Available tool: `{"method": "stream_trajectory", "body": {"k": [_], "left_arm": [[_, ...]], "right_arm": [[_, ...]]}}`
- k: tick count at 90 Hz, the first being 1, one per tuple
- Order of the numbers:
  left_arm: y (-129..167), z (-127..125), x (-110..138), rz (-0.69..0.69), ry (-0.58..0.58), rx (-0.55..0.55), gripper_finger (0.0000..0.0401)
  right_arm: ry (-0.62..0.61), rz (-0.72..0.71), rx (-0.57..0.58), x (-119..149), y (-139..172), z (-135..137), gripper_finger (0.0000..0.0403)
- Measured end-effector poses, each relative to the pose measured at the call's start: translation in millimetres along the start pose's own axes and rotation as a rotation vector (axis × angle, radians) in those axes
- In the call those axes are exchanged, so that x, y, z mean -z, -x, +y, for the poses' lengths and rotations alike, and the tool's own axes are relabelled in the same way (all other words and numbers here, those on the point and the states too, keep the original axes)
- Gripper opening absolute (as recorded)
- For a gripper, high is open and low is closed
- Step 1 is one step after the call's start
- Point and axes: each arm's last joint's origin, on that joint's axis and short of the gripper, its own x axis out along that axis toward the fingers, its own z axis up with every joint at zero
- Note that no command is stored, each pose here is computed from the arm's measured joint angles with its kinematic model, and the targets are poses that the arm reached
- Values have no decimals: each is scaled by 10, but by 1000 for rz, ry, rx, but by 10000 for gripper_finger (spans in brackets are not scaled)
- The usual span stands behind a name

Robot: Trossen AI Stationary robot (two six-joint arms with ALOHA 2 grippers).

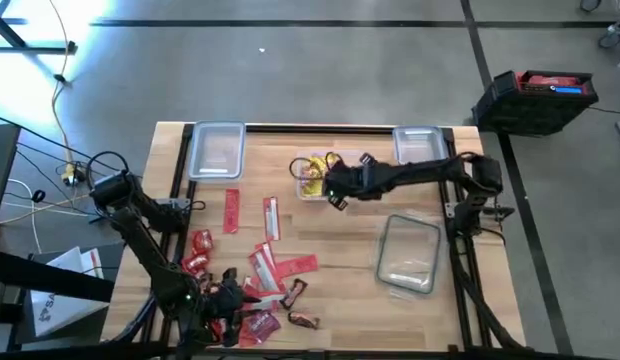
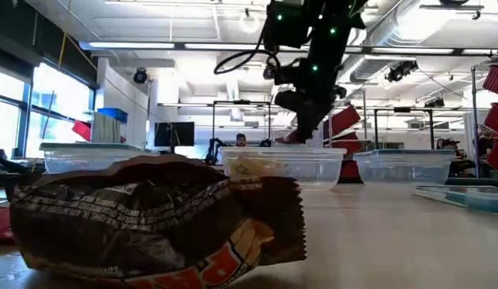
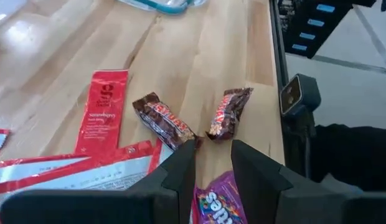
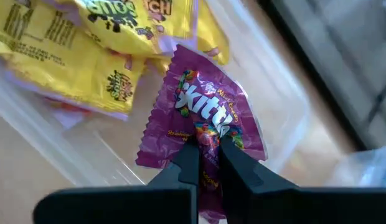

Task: Sort candy
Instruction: Put the violet candy into the center transparent bin

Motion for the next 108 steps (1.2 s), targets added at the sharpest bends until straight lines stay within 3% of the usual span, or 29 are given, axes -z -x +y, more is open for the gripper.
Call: {"method": "stream_trajectory", "body": {"k": [23, 48, 67, 83, 108], "left_arm": [[2, -4, -1, -3, 20, 3, 87], [2, -4, -3, -7, 21, 0, 87], [2, -3, -2, -7, 20, 0, 87], [2, -3, -2, -6, 19, -1, 87], [2, -3, -1, -6, 19, 0, 87]], "right_arm": [[-126, 98, -103, -55, -118, -168, 24], [-121, 96, -92, -48, -113, -163, 102], [-83, 86, -99, -19, -68, -84, 117], [-10, 46, -145, 58, 64, 149, 118], [70, -83, -320, 339, 485, 786, 118]]}}
